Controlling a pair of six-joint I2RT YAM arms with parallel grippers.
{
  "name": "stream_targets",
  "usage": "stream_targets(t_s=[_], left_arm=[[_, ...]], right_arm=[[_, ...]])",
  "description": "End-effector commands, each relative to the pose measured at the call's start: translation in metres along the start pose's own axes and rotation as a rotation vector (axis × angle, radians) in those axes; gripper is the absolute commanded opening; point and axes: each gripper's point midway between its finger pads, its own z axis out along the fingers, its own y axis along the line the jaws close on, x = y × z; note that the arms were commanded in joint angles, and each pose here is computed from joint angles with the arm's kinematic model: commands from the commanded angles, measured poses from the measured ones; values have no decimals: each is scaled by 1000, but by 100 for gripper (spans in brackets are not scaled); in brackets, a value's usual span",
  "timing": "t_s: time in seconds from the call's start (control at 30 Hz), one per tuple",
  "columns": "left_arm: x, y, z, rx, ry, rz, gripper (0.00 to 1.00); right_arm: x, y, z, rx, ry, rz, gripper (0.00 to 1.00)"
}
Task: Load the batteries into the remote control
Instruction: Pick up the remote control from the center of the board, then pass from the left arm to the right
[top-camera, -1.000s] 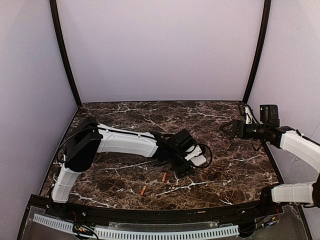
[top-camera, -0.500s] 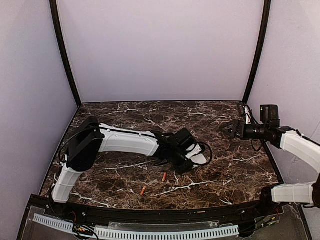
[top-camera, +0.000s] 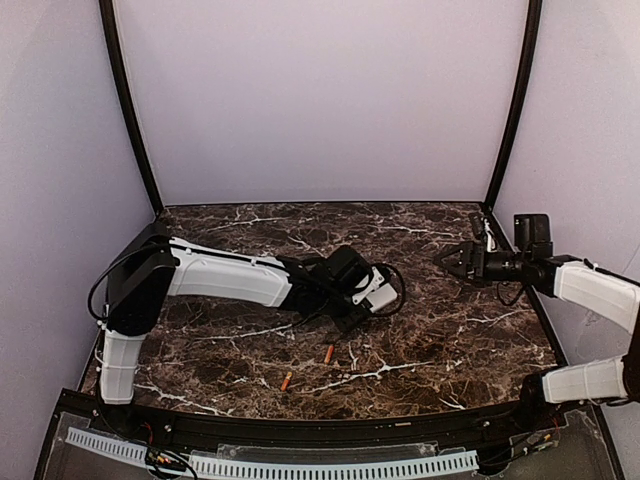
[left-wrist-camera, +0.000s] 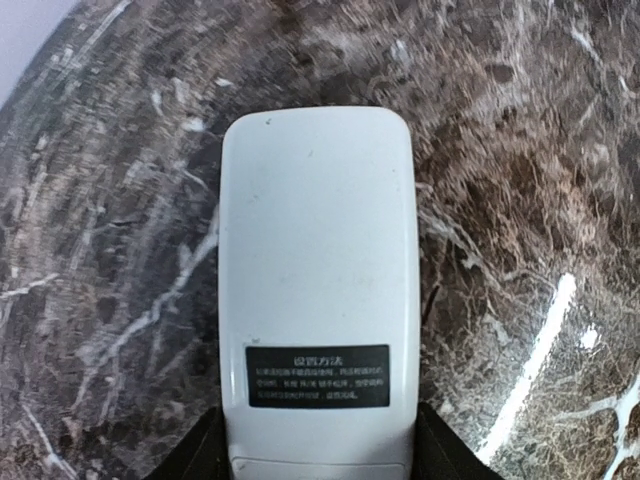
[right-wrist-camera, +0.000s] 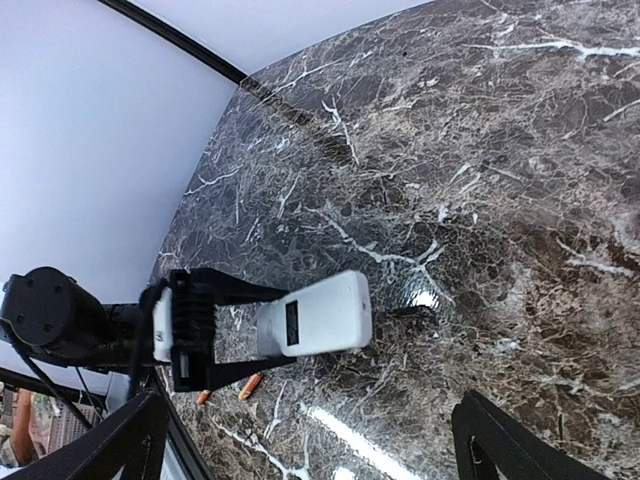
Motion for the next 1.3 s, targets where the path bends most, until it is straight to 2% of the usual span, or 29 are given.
stream_targets(t_s=[0.0, 0.37, 0.7, 0.9, 1.13, 1.27], left_arm=[[-55, 32, -57, -109, -228, -72, 49], [-77, 46, -104, -141, -389, -126, 46], [-75, 47, -114, -157, -411, -139, 44], [-76, 49, -124, -173, -437, -134, 44], [-75, 52, -134, -187, -469, -148, 44], [-73, 53, -138, -193, -480, -154, 44]], right_arm=[[3, 14, 11, -89, 9, 35, 99], [6, 51, 55, -164, 87, 28, 99], [-5, 73, 94, -213, 83, 52, 94], [-8, 79, 114, -223, 94, 71, 82], [-16, 88, 121, -247, 77, 78, 62], [-17, 91, 125, -259, 79, 80, 55]])
